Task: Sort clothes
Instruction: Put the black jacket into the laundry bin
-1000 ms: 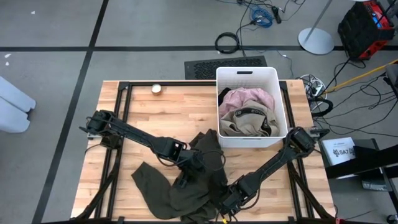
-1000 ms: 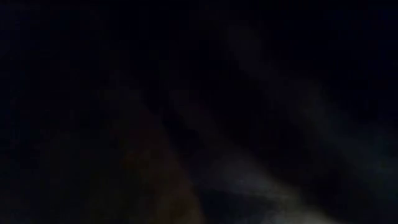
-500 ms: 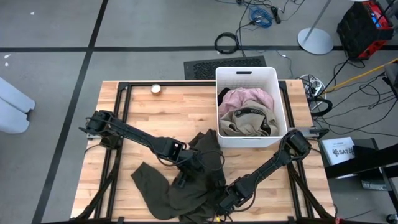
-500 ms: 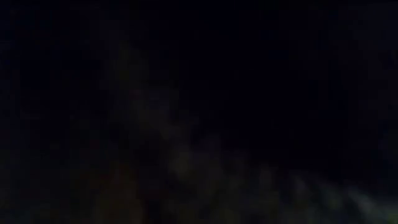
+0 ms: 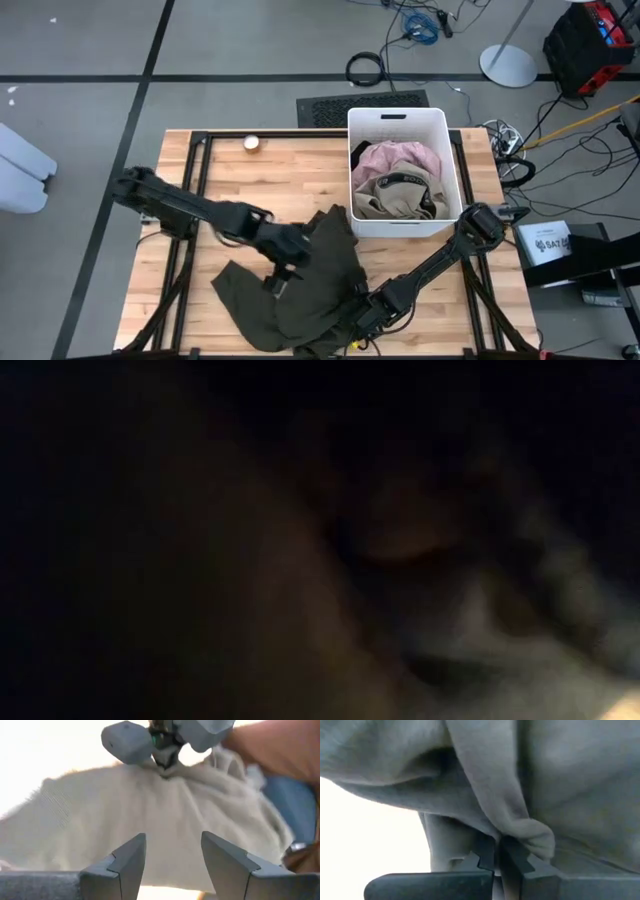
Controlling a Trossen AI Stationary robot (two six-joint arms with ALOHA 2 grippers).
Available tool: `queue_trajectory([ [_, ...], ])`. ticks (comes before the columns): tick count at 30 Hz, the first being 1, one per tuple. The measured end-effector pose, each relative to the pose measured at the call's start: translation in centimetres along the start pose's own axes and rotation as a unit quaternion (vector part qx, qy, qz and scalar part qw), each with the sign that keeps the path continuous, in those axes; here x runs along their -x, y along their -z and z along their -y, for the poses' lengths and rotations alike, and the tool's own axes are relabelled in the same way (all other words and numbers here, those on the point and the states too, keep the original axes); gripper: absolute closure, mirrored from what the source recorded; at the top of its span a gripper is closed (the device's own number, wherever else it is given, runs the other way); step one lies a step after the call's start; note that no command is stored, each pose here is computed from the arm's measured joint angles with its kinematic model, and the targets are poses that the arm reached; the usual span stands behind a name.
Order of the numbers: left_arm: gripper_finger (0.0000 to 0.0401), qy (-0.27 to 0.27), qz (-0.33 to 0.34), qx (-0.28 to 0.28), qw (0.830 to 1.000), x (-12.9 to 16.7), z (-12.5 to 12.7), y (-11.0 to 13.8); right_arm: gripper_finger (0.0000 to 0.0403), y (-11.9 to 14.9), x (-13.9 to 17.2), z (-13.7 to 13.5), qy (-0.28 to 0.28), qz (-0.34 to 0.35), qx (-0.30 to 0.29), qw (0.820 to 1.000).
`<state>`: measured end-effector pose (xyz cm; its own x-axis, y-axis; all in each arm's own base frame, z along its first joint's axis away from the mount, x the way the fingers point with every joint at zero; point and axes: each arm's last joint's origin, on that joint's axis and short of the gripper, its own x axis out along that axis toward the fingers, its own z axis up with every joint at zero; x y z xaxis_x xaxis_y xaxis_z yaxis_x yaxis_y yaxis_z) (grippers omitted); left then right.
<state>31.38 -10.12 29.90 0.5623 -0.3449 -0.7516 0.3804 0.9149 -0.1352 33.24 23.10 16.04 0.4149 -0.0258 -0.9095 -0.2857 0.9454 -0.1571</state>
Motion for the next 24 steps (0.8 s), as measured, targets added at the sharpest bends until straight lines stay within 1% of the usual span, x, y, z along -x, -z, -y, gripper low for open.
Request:
queue_trajectory([
  [2, 0.0201, -0.010, 0.033, -0.003, 0.999, 2.1, 0.3, -0.3, 0.0401, -0.6, 2.4, 0.5, -0.002, 0.031, -0.009, 0.999],
  [5, 0.0201, -0.033, 0.069, -0.010, 0.997, 4.7, 1.0, -0.4, 0.0402, -1.2, 5.9, 1.5, 0.009, 0.078, -0.028, 0.996],
  [7, 0.0201, -0.049, 0.087, -0.014, 0.995, 5.9, 1.3, -0.4, 0.0402, -1.3, 7.6, 2.0, 0.010, 0.100, -0.035, 0.994],
  [10, 0.0201, -0.064, 0.102, -0.020, 0.993, 7.0, 1.9, -0.4, 0.0402, -1.6, 10.3, 2.8, 0.016, 0.148, -0.040, 0.988],
  [15, 0.0201, -0.073, 0.090, -0.026, 0.993, 6.8, 2.5, 0.2, 0.0403, -2.0, 13.5, 3.8, 0.037, 0.213, -0.031, 0.976],
  [19, 0.0201, -0.078, 0.068, -0.017, 0.995, 6.1, 2.6, 0.9, 0.0403, -2.4, 15.8, 4.4, 0.050, 0.270, -0.021, 0.961],
  [24, 0.0201, -0.085, 0.043, -0.012, 0.995, 5.0, 2.3, 2.1, 0.0402, -2.7, 18.1, 5.2, 0.070, 0.326, -0.010, 0.943],
])
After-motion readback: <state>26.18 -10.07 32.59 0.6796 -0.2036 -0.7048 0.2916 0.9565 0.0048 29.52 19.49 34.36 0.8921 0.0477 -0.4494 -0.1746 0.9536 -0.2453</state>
